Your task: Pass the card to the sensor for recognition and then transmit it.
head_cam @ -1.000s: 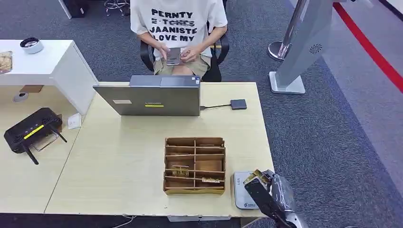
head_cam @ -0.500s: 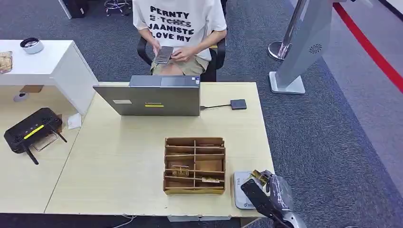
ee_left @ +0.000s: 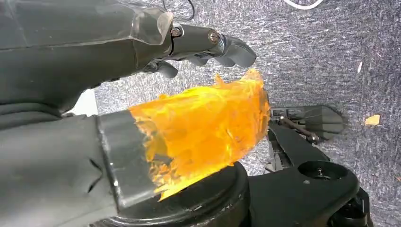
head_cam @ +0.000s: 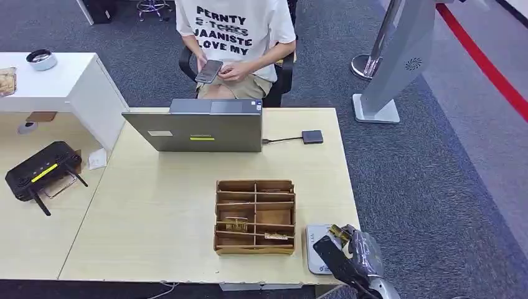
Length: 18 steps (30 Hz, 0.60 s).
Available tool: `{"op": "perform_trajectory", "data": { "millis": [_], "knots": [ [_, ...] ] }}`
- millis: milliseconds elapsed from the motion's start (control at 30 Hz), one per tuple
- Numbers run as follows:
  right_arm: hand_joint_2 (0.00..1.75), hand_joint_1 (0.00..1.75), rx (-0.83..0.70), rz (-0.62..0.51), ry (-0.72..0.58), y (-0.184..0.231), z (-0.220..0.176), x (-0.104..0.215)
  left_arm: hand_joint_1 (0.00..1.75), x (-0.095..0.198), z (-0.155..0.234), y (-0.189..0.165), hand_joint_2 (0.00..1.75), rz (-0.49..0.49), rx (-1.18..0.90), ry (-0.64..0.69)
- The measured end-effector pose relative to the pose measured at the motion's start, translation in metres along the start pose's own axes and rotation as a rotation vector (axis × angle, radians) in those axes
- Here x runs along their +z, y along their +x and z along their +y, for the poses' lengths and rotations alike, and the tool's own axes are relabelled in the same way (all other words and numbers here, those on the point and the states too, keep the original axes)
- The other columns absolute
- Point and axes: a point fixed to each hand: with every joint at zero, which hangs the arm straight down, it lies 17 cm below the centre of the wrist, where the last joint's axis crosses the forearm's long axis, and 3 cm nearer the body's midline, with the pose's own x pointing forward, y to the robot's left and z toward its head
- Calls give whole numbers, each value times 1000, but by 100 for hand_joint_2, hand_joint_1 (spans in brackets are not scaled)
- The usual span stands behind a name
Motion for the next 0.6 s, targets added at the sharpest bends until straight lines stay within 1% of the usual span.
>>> {"op": "perform_trajectory", "data": {
  "millis": [433,600],
  "knots": [
    [175,175,44,18,9,-5,8,1,0,0,-1,0,0,0,-1,-1],
    [175,175,88,33,14,-9,13,0,0,0,-1,0,0,0,-2,0]
  ]
}}
